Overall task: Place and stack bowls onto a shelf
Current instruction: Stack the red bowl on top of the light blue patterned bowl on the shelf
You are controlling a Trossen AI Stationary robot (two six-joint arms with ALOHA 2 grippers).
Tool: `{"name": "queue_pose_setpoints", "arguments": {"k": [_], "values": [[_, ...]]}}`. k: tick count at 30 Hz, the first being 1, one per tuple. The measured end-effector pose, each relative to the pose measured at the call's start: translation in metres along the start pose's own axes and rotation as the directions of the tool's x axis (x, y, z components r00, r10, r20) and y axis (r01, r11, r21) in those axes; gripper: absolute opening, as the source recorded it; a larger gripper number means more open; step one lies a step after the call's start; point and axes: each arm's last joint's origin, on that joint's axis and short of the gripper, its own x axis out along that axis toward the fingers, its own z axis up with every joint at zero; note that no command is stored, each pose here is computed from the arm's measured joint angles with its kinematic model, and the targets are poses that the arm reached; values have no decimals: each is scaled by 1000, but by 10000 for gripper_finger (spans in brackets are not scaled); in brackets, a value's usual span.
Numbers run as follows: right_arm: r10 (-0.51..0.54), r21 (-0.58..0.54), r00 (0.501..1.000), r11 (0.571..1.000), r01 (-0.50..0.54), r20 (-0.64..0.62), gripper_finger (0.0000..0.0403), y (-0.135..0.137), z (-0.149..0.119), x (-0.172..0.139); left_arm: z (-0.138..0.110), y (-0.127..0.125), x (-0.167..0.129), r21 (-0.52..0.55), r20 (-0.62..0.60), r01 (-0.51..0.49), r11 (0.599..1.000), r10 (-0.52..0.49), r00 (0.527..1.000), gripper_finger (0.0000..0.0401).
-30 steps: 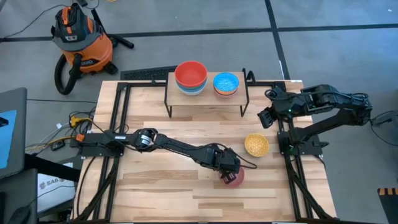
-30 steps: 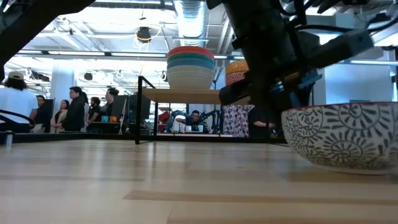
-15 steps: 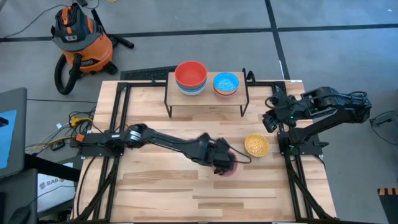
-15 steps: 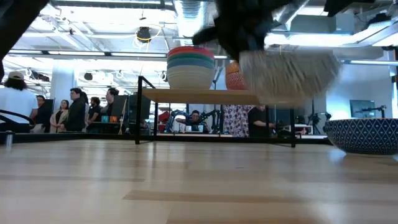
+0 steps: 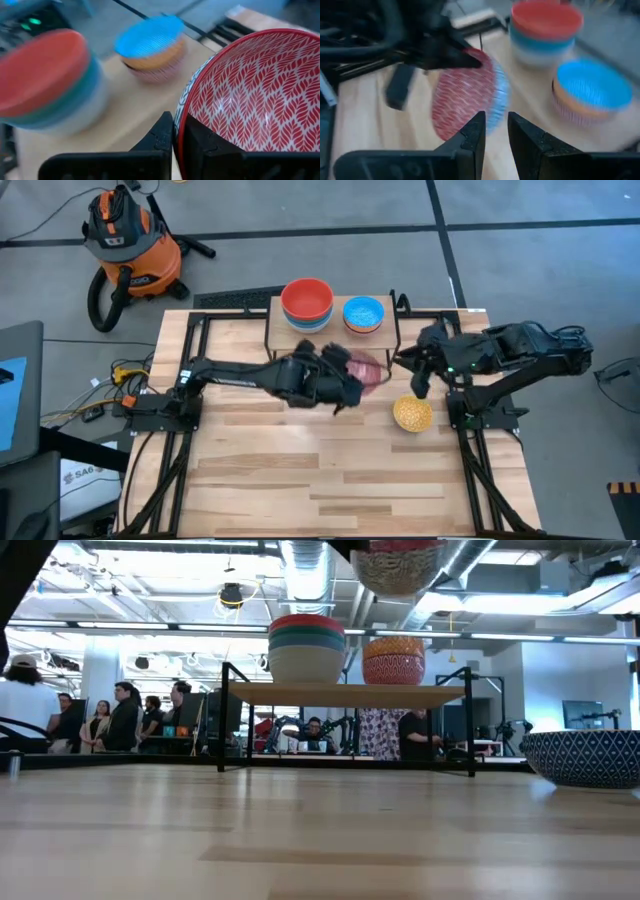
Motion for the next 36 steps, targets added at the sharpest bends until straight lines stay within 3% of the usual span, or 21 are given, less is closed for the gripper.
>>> {"name": "queue_pose_setpoints", "arguments": {"k": [5, 12, 18, 25, 29, 31, 36], "values": [[-64, -177, 994, 981, 78, 88, 121, 4, 14, 21, 12, 12, 13, -23, 68, -99, 995, 100, 993, 2], [-207, -371, 975, 901, 224, 84, 177, -7, 23, 51, 35, 19, 9, -25, 164, -138, 990, 140, 976, 2], [-236, -401, 964, 877, 265, 120, 196, -17, 32, 59, 46, 24, 5, 14, 211, -203, 979, 195, 958, 2], [-251, -432, 960, 857, 280, 126, 159, -20, 33, 58, 53, 26, 9, 110, 235, -233, 966, 203, 951, 2], [-268, -457, 955, 839, 295, 125, 146, -22, 32, 54, 57, 31, 18, 153, 207, -182, 971, 149, 967, 2], [-264, -509, 956, 810, 293, 130, 147, -22, 32, 52, 60, 36, 26, 148, 182, -135, 980, 107, 978, 2], [-194, -696, 970, 677, 238, 143, 165, -16, 29, 36, 69, 53, 42, 138, 90, 61, 989, -73, 993, 2]]}}
